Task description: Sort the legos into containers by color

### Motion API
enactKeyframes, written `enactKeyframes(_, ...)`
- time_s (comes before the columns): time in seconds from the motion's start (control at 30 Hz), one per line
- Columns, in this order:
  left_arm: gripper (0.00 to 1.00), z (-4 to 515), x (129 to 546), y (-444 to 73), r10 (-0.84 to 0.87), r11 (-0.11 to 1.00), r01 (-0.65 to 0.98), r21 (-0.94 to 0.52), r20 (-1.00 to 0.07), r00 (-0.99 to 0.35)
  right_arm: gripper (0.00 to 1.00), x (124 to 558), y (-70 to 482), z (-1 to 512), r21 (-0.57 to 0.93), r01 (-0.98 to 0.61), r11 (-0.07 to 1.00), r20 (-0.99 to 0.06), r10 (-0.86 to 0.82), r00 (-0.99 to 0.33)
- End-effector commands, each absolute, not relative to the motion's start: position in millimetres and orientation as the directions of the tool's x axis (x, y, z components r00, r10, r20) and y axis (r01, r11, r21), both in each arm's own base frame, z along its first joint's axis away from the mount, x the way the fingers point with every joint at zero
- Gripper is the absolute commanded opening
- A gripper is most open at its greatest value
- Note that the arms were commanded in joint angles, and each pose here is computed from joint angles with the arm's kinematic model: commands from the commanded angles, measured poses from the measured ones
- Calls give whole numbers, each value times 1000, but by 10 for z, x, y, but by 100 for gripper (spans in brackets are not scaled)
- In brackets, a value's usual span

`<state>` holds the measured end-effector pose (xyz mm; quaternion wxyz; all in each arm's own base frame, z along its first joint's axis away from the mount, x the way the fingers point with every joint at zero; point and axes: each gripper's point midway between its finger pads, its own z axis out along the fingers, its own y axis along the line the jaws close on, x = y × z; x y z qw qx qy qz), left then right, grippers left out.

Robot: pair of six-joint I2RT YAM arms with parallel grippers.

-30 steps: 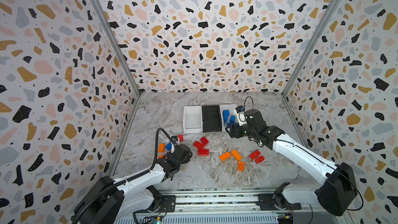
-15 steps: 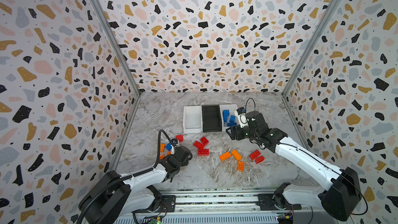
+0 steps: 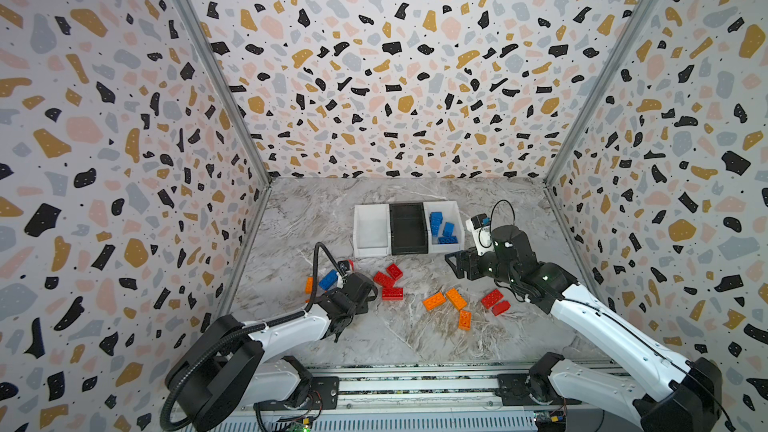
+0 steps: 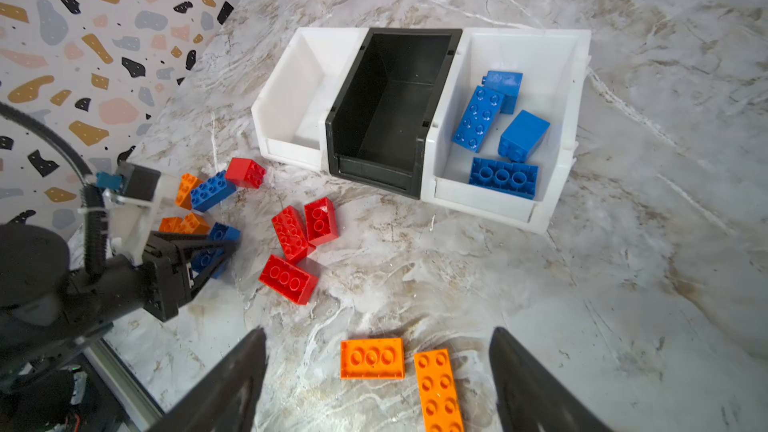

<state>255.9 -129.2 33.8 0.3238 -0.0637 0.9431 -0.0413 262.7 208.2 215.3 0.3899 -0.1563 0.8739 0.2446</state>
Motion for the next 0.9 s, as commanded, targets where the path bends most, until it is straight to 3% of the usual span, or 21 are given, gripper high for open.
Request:
enactKeyframes(0.0,24,710,2770,-1551,-123,988,-35,-148,-648,-752,87,2526,2014,2126,323,-449,833,-755,-60,-653)
enactKeyframes(0.1,24,1000,3009,-1846,-104,986,17,-169,-680,-726,89,2446,1963,2091,360,-429,829,-751,-16,-660)
enactKeyframes(0.17,24,1134,3176,-2082,-99,979,55,-197,-691,-716,99,2387,1926,2095,387,-417,822,-752,19,-659)
enactKeyframes(0.53,23,1529,4035,-3549,-20,920,269,-286,-720,-694,99,2154,1549,2214,417,-329,847,-773,140,-618)
enactKeyframes(0.87,30,1531,4509,-4197,-30,877,337,-343,-738,-674,99,2068,1455,2272,428,-308,849,-768,163,-619)
